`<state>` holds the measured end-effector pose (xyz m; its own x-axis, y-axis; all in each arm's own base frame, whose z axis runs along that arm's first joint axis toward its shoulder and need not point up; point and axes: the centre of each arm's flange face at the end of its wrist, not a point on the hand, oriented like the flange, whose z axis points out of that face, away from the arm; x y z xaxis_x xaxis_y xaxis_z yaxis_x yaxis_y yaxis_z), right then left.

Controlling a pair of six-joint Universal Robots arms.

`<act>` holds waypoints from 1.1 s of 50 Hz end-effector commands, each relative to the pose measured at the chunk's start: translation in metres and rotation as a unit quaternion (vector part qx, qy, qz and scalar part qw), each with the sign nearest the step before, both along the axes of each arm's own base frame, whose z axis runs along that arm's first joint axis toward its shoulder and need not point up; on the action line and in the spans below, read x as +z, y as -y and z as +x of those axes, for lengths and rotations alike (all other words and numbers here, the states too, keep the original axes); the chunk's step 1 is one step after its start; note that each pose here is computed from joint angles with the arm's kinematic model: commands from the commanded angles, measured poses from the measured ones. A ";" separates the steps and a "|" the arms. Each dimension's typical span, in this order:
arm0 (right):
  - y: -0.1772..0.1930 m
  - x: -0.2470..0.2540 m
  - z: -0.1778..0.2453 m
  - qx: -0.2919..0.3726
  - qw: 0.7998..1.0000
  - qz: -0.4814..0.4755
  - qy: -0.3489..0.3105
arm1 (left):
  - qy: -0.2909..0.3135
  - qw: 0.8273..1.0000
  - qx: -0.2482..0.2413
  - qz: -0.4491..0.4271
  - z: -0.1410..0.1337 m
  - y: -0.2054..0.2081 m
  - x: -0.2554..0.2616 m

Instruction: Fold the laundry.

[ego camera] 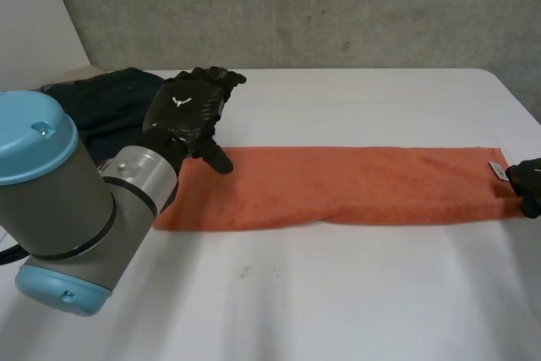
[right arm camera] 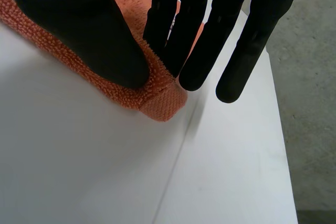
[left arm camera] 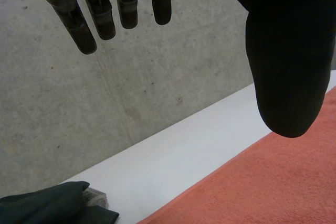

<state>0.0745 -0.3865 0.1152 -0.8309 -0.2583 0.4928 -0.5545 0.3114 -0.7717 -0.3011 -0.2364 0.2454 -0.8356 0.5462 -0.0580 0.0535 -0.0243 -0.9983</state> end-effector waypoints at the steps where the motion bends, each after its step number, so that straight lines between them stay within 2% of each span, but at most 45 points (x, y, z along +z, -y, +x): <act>1: 0.007 0.009 -0.031 -0.040 0.999 -0.009 -0.015 | -0.002 1.000 0.002 -0.002 0.001 -0.001 0.003; 3: 0.011 0.014 -0.044 -0.056 0.998 -0.015 -0.032 | -0.002 1.000 0.002 -0.002 0.001 -0.001 0.003; 8: 0.018 0.036 -0.090 -0.108 0.985 -0.031 -0.133 | -0.004 1.000 0.002 -0.006 0.003 -0.002 0.006; 11: 0.019 0.041 -0.085 -0.095 0.983 -0.035 -0.156 | -0.004 1.000 0.003 -0.008 0.003 -0.002 0.007; 15: 0.022 0.070 -0.029 -0.044 0.987 -0.092 -0.126 | -0.006 1.000 0.007 -0.012 0.004 0.000 0.010; 16: 0.019 0.086 -0.002 -0.020 0.987 -0.122 -0.102 | -0.008 1.000 0.010 -0.015 0.006 0.001 0.012; 19: 0.009 0.108 0.041 0.024 0.984 -0.165 -0.065 | -0.012 1.000 0.018 -0.020 0.010 0.004 0.017; 20: -0.001 0.119 0.072 0.064 0.979 -0.189 -0.044 | -0.014 0.999 0.023 -0.023 0.013 0.005 0.020; 22: -0.014 0.125 0.108 0.118 0.971 -0.208 -0.024 | -0.016 0.999 0.031 -0.028 0.017 0.007 0.024; 23: -0.032 0.125 0.147 0.180 0.959 -0.220 -0.010 | -0.019 0.998 0.043 -0.032 0.023 0.010 0.028; 25: -0.052 0.121 0.182 0.242 0.943 -0.228 0.002 | -0.021 0.998 0.056 -0.036 0.029 0.013 0.031; 26: -0.073 0.110 0.214 0.299 0.927 -0.225 0.009 | -0.022 0.997 0.070 -0.038 0.036 0.017 0.033; 29: -0.100 0.089 0.250 0.366 0.905 -0.215 0.009 | -0.020 0.996 0.077 -0.036 0.040 0.019 0.032; 30: -0.117 0.073 0.269 0.405 0.891 -0.207 0.003 | -0.017 0.996 0.080 -0.033 0.042 0.020 0.029; 34: -0.144 0.035 0.295 0.459 0.867 -0.190 -0.032 | -0.011 0.996 0.082 -0.024 0.044 0.019 0.024; 38: -0.158 0.019 0.306 0.485 0.852 -0.187 -0.054 | -0.010 0.996 0.082 -0.018 0.044 0.019 0.020; 44: -0.155 0.039 0.303 0.469 0.861 -0.194 -0.026 | -0.007 0.997 0.079 -0.020 0.043 0.020 0.018; 48: -0.133 0.065 0.278 0.410 0.893 -0.178 0.039 | -0.007 0.997 0.076 -0.021 0.039 0.023 0.017; 49: -0.120 0.079 0.262 0.376 0.907 -0.178 0.069 | -0.006 0.997 0.073 -0.019 0.036 0.025 0.015; 55: -0.111 0.105 0.218 0.287 0.939 -0.125 0.144 | -0.004 0.998 0.055 -0.012 0.020 0.029 0.007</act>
